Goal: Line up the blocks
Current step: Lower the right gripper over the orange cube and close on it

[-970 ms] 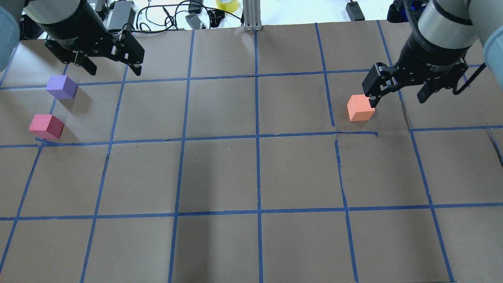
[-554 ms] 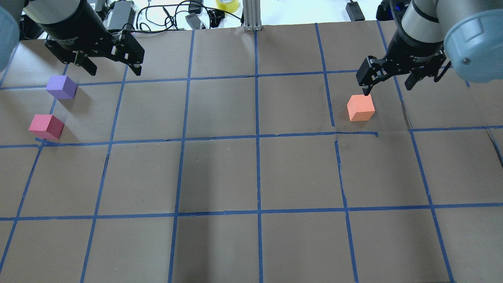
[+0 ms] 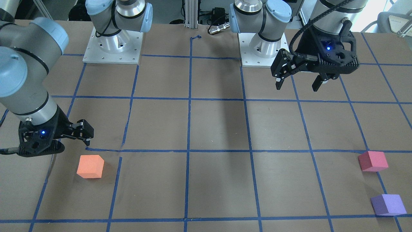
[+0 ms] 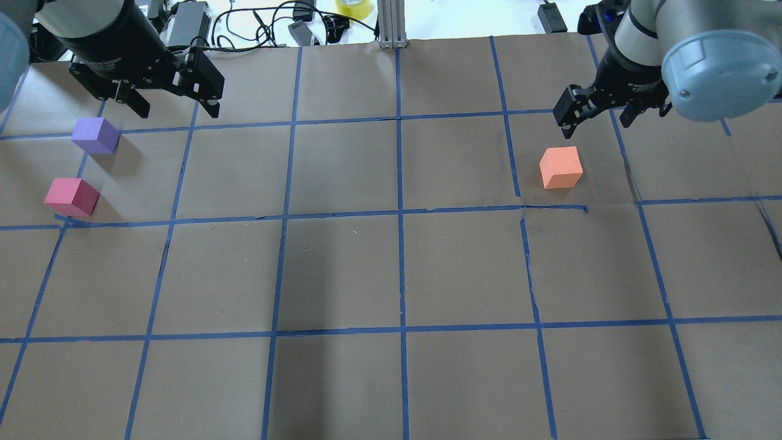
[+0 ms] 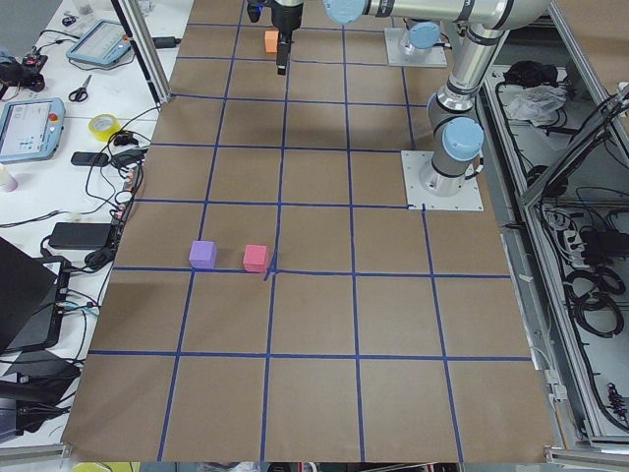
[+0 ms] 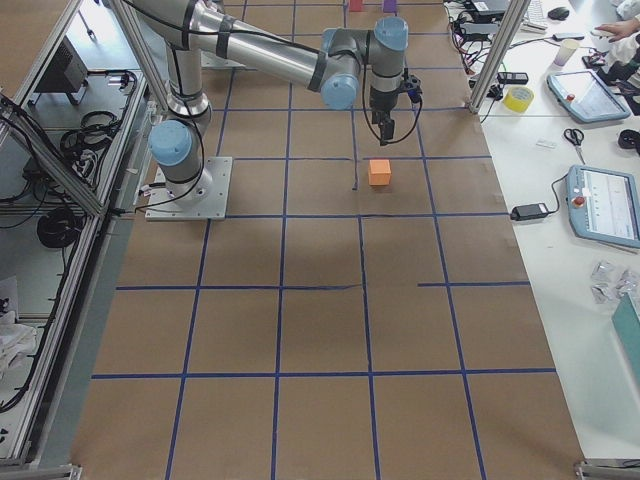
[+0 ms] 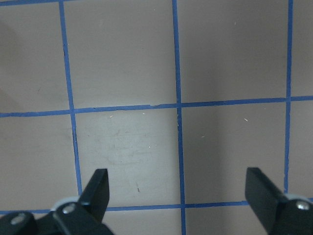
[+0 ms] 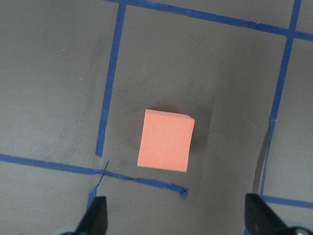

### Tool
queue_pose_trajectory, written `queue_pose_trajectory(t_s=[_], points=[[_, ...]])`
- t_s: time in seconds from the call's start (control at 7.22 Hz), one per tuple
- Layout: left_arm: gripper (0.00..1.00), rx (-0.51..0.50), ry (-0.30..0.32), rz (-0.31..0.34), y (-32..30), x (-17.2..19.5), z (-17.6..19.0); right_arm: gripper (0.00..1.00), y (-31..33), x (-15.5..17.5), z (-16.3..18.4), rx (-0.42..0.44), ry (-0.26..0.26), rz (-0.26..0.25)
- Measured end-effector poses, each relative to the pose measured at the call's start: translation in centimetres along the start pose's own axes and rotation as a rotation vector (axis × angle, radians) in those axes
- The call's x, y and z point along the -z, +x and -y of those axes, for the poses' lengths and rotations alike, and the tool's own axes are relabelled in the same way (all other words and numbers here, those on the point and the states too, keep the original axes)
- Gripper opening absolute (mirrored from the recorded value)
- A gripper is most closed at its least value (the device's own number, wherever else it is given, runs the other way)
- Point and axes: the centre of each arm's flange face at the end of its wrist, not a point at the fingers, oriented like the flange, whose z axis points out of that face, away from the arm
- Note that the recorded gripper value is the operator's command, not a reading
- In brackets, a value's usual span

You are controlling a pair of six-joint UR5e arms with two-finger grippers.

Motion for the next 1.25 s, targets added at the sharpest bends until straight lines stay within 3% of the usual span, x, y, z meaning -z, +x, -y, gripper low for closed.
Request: queue_pose_trajectory(t_s=[0.42,0.83,0.97,1.11,1.25], points=[[1.00,-0.002,0.004,-0.005,0.0,0.2,0.0,1.00,1.3,-7.8,2.9,-0.048,-0.006,0.009],[1.00,-0.005,0.004,-0.009,0.1,0.1,0.1,0.99,1.1,-12.6,3.2,-0.145,-0.064,0.025],[1.00,-0.004,0.003,-0.008,0.1,0.1,0.1,0.47,1.0,-13.7,3.1,-0.151,-0.083,0.031],[1.00,-0.003,0.002,-0.006,0.1,0.1,0.1,0.08,0.9,-14.4,3.1,-0.153,-0.095,0.035],[1.00,-0.004,0.002,-0.005,0.1,0.1,0.1,0.00,0.9,-14.5,3.0,-0.154,-0.100,0.037]])
